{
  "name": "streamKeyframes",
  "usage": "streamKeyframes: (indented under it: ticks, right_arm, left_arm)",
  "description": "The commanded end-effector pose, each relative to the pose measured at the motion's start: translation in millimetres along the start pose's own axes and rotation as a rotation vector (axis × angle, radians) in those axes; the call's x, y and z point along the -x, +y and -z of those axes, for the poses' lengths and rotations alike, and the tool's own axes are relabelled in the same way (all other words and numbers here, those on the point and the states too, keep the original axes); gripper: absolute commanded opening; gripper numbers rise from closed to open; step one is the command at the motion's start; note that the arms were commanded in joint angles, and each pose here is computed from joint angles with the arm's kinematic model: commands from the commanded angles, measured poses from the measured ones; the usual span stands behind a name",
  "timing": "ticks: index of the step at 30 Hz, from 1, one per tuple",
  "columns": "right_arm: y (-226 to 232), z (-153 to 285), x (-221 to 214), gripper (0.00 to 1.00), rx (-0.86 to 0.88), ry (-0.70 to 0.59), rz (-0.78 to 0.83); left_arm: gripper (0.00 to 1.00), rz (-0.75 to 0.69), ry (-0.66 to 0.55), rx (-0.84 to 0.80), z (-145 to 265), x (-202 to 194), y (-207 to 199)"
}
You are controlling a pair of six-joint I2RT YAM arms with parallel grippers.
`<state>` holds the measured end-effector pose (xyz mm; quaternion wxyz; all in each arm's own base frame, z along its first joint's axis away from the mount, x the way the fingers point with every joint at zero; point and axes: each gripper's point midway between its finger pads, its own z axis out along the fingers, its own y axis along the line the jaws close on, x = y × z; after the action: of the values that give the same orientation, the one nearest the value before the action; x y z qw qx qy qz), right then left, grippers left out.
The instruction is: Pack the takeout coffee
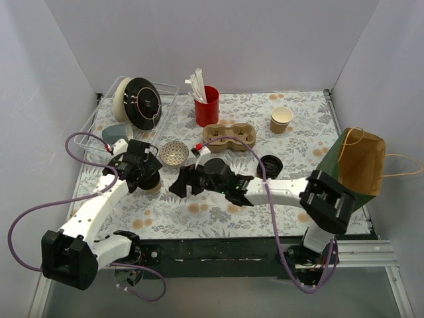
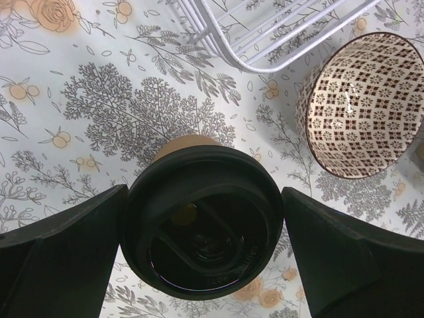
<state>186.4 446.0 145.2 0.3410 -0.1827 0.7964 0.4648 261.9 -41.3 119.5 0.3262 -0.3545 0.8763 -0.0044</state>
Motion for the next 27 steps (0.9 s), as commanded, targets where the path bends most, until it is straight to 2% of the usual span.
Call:
streamKeyframes:
  ticks: [1,10,15,20,27]
  right_arm:
    - [42,-27,43,0.91,0.107,-0.159,0.005]
    - [48,-71,36,0.9,0.152,-0.142,0.0]
    - [29,-90,28,0.9,0.052,-0.117,-0.057]
    - [17,-102,22,0.86,-0.039,-0.108,-0.06]
    - [14,-110,18,0.76,-0.066,-0.102,-0.04]
  left_arm:
    - [0.98,0.051,0.008,-0.041,7,-1,-3]
    - [0.98,0.045,0.024,-0.038,2,-11,4]
    - [0.98,0.057,0.029,-0.052,3,-11,1]
    - [0.98,0.065,0.024,-0.059,6,-8,-1]
    - [0.98,0.068,0.019,-0.058,9,-4,-3]
